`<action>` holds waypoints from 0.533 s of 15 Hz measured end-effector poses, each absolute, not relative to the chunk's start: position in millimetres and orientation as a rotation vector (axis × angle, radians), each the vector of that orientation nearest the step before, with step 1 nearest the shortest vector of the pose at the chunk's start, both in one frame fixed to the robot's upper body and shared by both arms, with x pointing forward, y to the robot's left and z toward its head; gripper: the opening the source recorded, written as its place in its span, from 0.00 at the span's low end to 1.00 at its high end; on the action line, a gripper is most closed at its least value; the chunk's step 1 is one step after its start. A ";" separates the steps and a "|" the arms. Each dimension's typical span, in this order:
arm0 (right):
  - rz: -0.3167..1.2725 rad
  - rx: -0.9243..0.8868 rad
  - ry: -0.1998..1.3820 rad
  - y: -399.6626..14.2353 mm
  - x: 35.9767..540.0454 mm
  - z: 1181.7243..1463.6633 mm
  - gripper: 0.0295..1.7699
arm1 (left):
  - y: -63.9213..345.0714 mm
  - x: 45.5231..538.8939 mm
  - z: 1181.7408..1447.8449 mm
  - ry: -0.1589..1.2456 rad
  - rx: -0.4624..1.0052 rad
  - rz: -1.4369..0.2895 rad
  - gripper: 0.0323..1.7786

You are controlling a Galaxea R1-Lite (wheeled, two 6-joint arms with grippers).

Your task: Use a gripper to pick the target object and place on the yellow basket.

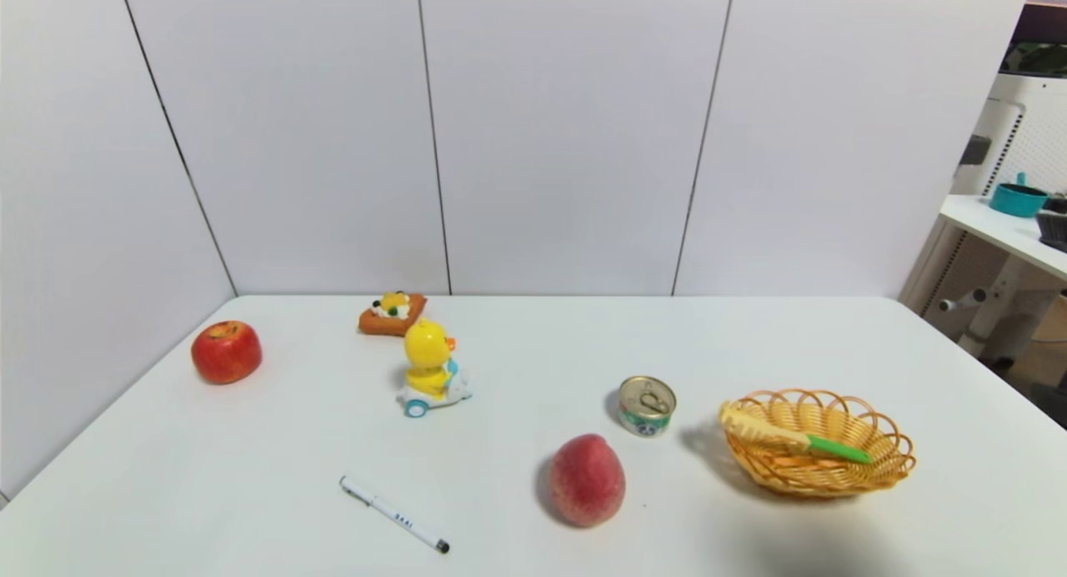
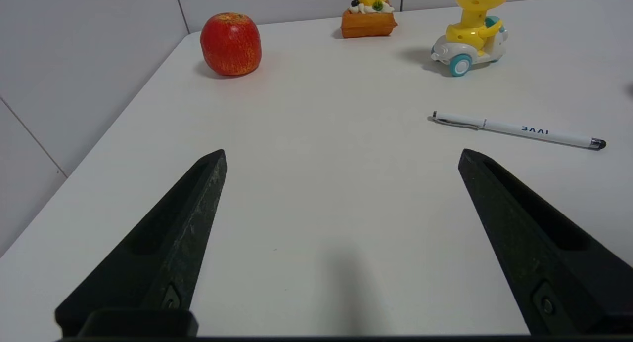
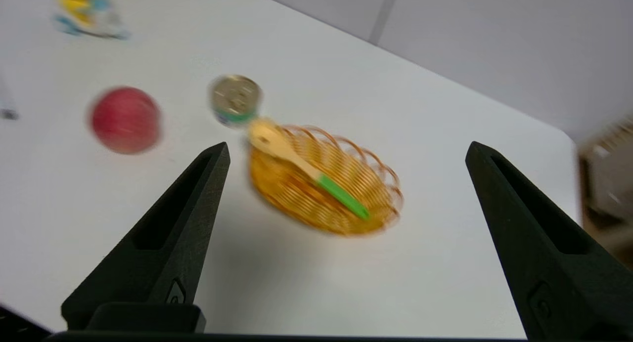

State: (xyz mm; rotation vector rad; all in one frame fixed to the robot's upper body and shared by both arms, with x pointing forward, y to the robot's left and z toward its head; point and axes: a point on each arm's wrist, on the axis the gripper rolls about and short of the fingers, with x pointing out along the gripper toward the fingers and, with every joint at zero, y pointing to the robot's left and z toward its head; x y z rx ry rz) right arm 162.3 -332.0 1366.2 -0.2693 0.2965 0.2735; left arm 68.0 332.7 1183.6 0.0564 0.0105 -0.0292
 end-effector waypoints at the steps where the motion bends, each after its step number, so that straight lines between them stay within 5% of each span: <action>1: 0.176 -0.287 0.318 -333.7 152.4 1354.5 0.93 | 332.7 68.0 1183.7 0.010 0.056 -0.029 0.95; 4: -0.002 -0.306 0.348 -337.4 125.8 1315.0 0.94 | 332.7 68.0 1183.6 0.010 0.056 -0.030 0.95; 8: 0.046 -0.252 0.298 -337.0 98.8 1258.3 0.95 | 332.7 68.0 1183.7 0.010 0.056 -0.030 0.95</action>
